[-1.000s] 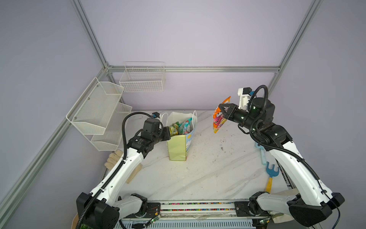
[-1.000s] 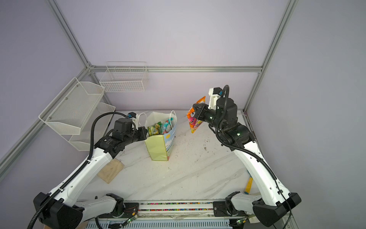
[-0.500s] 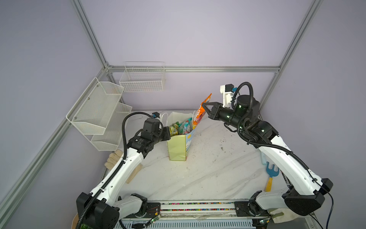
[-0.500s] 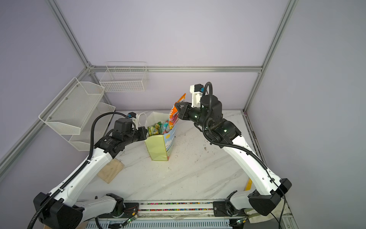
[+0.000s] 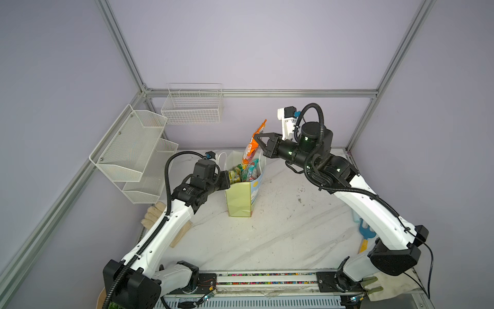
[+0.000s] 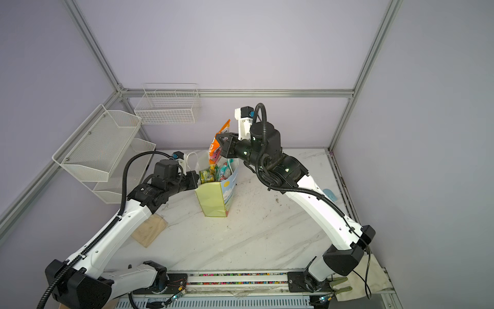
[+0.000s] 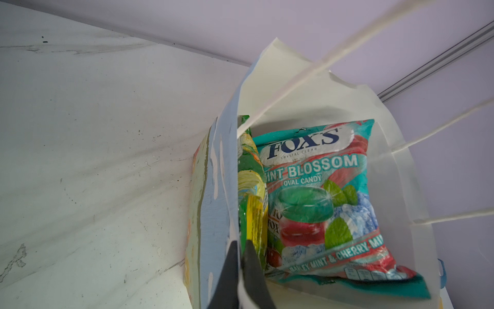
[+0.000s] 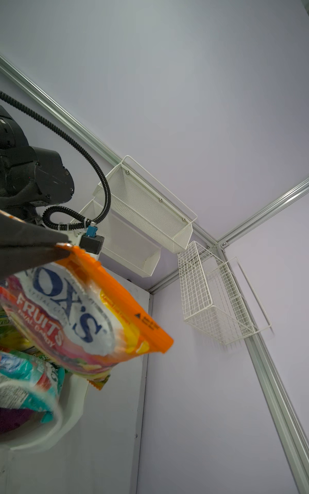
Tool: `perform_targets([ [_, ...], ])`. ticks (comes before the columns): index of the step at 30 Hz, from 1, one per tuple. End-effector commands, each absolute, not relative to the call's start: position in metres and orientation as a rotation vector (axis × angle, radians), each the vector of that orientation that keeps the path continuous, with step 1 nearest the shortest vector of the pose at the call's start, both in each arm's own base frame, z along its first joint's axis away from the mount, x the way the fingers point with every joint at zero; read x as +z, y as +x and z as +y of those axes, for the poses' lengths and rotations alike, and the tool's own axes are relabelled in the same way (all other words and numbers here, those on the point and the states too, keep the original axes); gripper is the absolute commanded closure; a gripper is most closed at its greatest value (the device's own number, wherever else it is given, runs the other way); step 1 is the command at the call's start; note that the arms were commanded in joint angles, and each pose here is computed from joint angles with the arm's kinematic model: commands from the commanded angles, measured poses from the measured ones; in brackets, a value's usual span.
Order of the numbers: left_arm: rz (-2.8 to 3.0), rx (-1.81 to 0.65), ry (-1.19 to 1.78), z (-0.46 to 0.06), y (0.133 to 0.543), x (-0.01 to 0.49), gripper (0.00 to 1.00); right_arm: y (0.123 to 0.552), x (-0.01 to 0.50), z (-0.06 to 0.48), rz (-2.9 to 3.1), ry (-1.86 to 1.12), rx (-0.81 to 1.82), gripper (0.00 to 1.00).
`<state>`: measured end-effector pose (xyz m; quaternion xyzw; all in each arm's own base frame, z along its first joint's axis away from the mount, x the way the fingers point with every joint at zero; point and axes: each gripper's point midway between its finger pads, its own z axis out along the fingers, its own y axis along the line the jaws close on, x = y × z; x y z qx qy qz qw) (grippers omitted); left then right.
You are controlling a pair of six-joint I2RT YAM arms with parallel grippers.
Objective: Place the snacks into the paper bag
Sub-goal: Place the snack in the paper bag.
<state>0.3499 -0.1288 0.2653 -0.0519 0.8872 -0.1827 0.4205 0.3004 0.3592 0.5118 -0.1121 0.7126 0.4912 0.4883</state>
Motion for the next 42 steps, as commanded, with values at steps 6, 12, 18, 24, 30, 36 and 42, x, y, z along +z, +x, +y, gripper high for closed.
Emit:
perform_targets([
  [6,2.132,-0.433,-0.134,-0.121,0.357,0.293,1.00,0.296,0.541,0.385,1.625,-0.322,1.217,1.00],
  [12,2.128,-0.429,-0.135,-0.119,0.355,0.293,1.00,0.305,0.525,0.399,1.658,-0.337,1.207,1.00],
  [18,2.130,-0.424,-0.136,-0.118,0.353,0.292,1.00,0.312,0.513,0.407,1.679,-0.350,1.186,1.00],
  [24,2.125,-0.430,-0.135,-0.118,0.353,0.294,1.00,0.322,0.485,0.420,1.726,-0.397,1.139,1.00],
  [30,2.120,-0.423,-0.137,-0.116,0.352,0.296,1.00,0.331,0.459,0.428,1.770,-0.420,1.089,1.00],
  [36,2.119,-0.420,-0.138,-0.115,0.351,0.297,1.00,0.339,0.439,0.434,1.807,-0.430,1.063,1.00],
  [42,2.116,-0.410,-0.142,-0.111,0.350,0.298,1.00,0.346,0.428,0.428,1.831,-0.421,1.039,1.00],
])
